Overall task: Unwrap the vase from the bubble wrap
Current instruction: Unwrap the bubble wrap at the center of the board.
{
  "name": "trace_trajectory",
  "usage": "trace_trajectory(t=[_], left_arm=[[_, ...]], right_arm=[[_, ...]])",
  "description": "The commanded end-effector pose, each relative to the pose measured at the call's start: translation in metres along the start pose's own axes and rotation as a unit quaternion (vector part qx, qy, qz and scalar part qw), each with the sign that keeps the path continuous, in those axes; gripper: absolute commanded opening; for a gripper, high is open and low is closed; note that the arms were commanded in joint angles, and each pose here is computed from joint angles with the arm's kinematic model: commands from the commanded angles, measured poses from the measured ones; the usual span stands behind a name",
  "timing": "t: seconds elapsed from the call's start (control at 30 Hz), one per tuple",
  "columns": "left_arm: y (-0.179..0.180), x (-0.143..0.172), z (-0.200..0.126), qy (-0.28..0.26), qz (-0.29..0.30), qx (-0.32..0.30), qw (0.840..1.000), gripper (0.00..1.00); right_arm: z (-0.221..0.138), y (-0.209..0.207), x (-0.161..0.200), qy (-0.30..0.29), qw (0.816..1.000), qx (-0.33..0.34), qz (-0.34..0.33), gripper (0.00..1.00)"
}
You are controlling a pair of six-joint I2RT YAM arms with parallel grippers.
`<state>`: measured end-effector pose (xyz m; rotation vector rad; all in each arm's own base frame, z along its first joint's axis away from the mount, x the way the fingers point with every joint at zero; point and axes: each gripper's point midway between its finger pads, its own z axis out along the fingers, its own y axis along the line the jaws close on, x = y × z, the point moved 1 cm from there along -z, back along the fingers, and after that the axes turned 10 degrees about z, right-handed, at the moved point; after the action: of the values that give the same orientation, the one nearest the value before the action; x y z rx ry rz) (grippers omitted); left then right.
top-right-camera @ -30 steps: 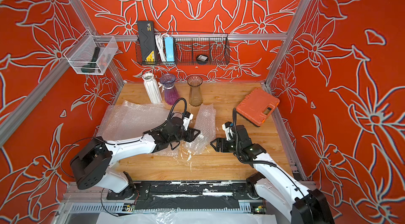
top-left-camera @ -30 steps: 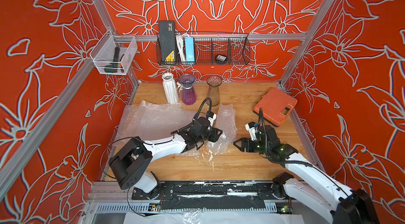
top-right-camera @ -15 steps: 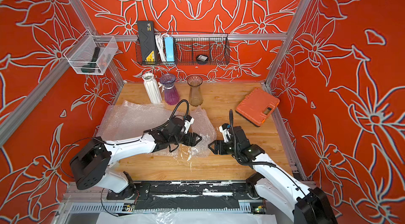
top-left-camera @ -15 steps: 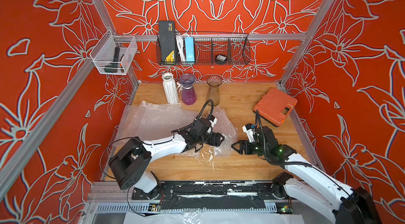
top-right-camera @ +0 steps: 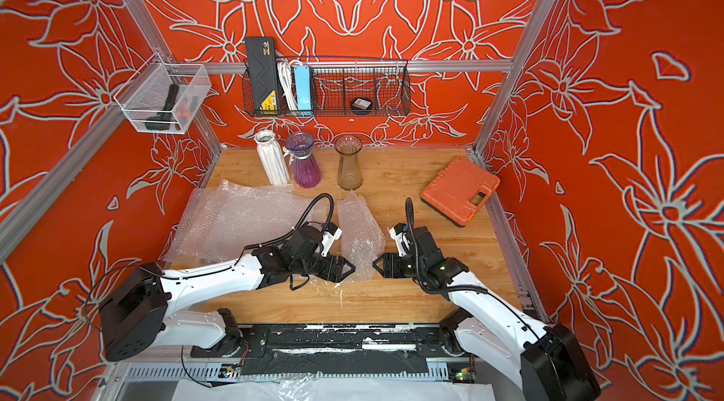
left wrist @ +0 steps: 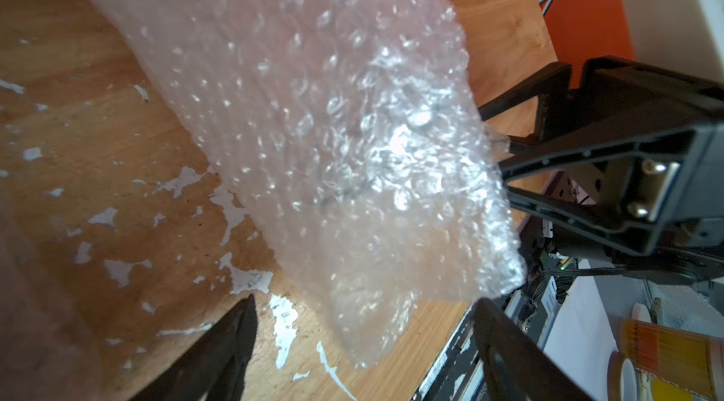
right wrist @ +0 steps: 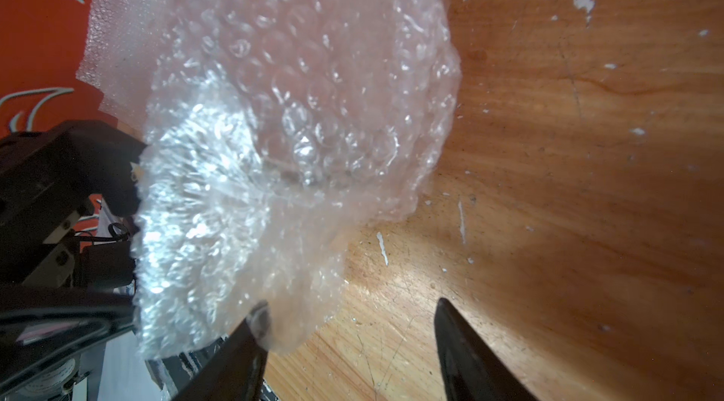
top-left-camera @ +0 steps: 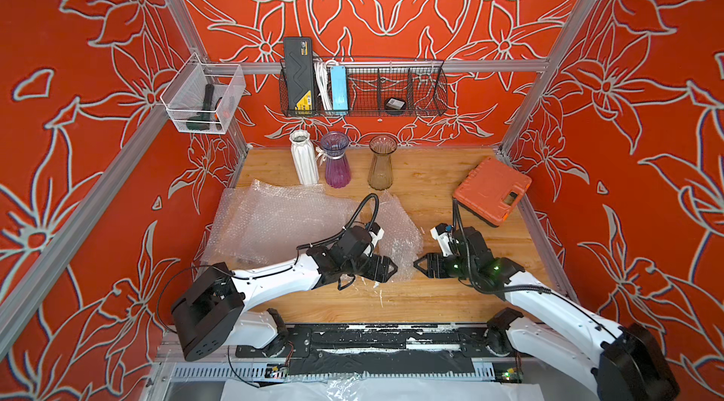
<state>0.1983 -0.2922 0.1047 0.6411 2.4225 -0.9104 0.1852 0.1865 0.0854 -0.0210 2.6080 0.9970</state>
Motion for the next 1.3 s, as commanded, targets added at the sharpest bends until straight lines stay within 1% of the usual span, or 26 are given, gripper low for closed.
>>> trace_trajectory(t=[0.0, 0.13, 0.33, 0.4, 0.47, 0.6, 0.67, 0.77, 0.83, 0.87, 1.0, 1.07, 1.1, 1.27], left_arm=[[-0.009, -0.001, 0.001, -0.004, -0.009, 0.02, 1.0, 0.85], [-0.014, -0.004, 0.006, -0.01, -0.008, 0.034, 0.999, 0.82], [-0.016, -0.003, 0.013, -0.003, -0.002, 0.044, 0.999, 0.78], [-0.015, -0.002, 0.014, -0.003, -0.004, 0.044, 0.999, 0.73], [-0.015, -0.001, 0.015, -0.002, -0.007, 0.046, 0.999, 0.67], [-0.018, -0.003, 0.016, -0.005, -0.008, 0.054, 0.999, 0.61], [-0.016, -0.004, 0.016, -0.005, -0.007, 0.048, 0.999, 0.54], [-0.01, -0.003, 0.017, -0.007, -0.011, 0.032, 0.999, 0.48], [-0.006, -0.004, 0.016, -0.01, -0.013, 0.02, 1.0, 0.38], [-0.005, -0.004, 0.016, -0.011, -0.013, 0.015, 1.0, 0.33], [0.004, -0.005, 0.017, -0.016, -0.015, -0.01, 1.0, 0.11], [0.006, -0.005, 0.018, -0.017, -0.015, -0.016, 1.0, 0.03], [0.008, -0.005, 0.018, -0.017, -0.015, -0.02, 1.0, 0.0], [0.019, -0.006, 0.015, -0.019, -0.012, -0.049, 0.999, 0.0]], right_arm=[[0.002, 0.005, -0.011, -0.019, 1.0, -0.002, -0.01, 0.61], [0.005, 0.005, -0.012, -0.019, 1.0, -0.004, -0.015, 0.58], [0.008, 0.007, -0.015, -0.025, 0.999, -0.009, -0.02, 0.48], [0.009, 0.007, -0.015, -0.026, 0.999, -0.009, -0.019, 0.46], [0.009, 0.005, -0.016, -0.032, 0.999, -0.007, -0.015, 0.42], [0.01, 0.006, -0.019, -0.043, 0.999, -0.011, -0.012, 0.33], [0.009, 0.008, -0.021, -0.044, 0.999, -0.012, -0.017, 0.27], [0.007, 0.012, -0.022, -0.046, 0.998, -0.016, -0.026, 0.11], [0.006, 0.011, -0.022, -0.047, 0.998, -0.016, -0.028, 0.02], [0.005, 0.011, -0.021, -0.05, 0.998, -0.017, -0.028, 0.0], [0.001, 0.009, -0.018, -0.065, 0.997, -0.023, -0.027, 0.0], [-0.002, 0.006, -0.017, -0.071, 0.997, -0.019, -0.027, 0.0], [-0.003, 0.005, -0.016, -0.074, 0.997, -0.016, -0.028, 0.0], [-0.01, -0.009, -0.013, -0.093, 0.995, 0.01, -0.021, 0.0]])
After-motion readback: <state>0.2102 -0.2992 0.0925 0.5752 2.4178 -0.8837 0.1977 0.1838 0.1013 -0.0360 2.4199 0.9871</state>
